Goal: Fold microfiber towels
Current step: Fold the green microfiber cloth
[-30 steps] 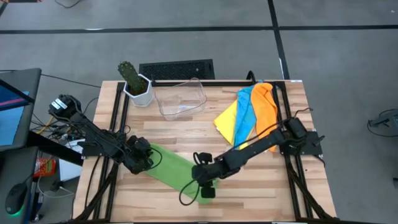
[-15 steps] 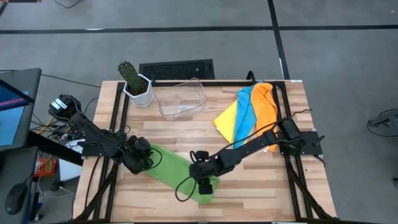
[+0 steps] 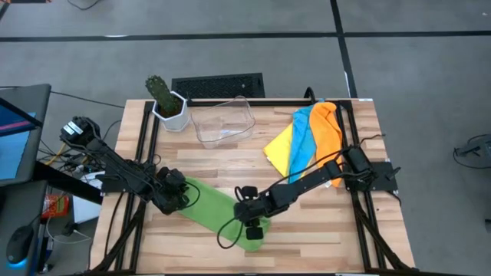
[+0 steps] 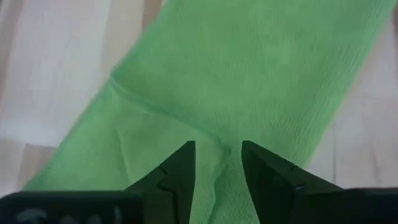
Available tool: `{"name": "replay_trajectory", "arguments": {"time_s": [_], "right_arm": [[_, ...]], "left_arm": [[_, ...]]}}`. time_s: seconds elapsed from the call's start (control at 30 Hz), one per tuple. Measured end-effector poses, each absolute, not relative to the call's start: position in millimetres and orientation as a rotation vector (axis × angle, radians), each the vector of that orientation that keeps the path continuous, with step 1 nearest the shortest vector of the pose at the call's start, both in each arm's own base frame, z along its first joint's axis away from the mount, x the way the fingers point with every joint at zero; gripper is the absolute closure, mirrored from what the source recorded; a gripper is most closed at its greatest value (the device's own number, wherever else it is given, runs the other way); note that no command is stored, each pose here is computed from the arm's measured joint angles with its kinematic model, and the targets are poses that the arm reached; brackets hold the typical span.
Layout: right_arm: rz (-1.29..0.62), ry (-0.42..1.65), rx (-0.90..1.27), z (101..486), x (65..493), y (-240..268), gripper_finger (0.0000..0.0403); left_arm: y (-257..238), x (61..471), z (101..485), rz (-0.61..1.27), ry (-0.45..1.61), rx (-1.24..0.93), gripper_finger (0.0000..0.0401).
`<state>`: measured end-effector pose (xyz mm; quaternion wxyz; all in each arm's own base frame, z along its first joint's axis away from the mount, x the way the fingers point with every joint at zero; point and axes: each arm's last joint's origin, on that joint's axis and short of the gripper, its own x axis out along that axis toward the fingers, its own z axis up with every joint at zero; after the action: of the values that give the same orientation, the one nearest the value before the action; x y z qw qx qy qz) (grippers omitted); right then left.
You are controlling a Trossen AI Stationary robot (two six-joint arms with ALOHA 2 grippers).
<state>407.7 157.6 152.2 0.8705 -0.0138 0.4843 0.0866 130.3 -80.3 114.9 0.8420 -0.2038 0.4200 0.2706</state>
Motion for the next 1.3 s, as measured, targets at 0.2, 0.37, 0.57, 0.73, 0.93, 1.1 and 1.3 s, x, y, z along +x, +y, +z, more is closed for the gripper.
{"name": "replay_trajectory", "arguments": {"time_s": [0.2, 0.37, 0.57, 0.73, 0.93, 1.1, 1.3], "right_arm": [[0.185, 1.022, -0.027, 148.7, 406.0, 157.1, 0.0239], [0.185, 1.022, -0.027, 148.0, 406.1, 157.2, 0.0248], [0.187, 1.028, -0.026, 142.2, 407.4, 157.9, 0.0269], [0.177, 1.026, -0.032, 144.4, 406.8, 157.3, 0.0295], [0.190, 1.028, -0.017, 146.8, 406.1, 157.6, 0.0361], [0.193, 1.032, 0.008, 146.9, 404.3, 162.2, 0.0389], [0.198, 1.044, 0.029, 156.2, 403.4, 173.5, 0.0393]], "left_arm": [[-80.3, 130.3, 114.8, 0.571, 0.888, -0.430, 0.0331], [-80.3, 130.3, 114.8, 0.571, 0.888, -0.429, 0.0331], [-80.2, 130.2, 114.8, 0.571, 0.888, -0.426, 0.0331], [-80.4, 130.1, 114.8, 0.565, 0.893, -0.420, 0.0331], [-80.4, 130.1, 114.8, 0.564, 0.894, -0.417, 0.0331], [-80.4, 130.1, 114.8, 0.562, 0.895, -0.414, 0.0331], [-80.4, 130.1, 114.8, 0.562, 0.895, -0.415, 0.0331]]}}
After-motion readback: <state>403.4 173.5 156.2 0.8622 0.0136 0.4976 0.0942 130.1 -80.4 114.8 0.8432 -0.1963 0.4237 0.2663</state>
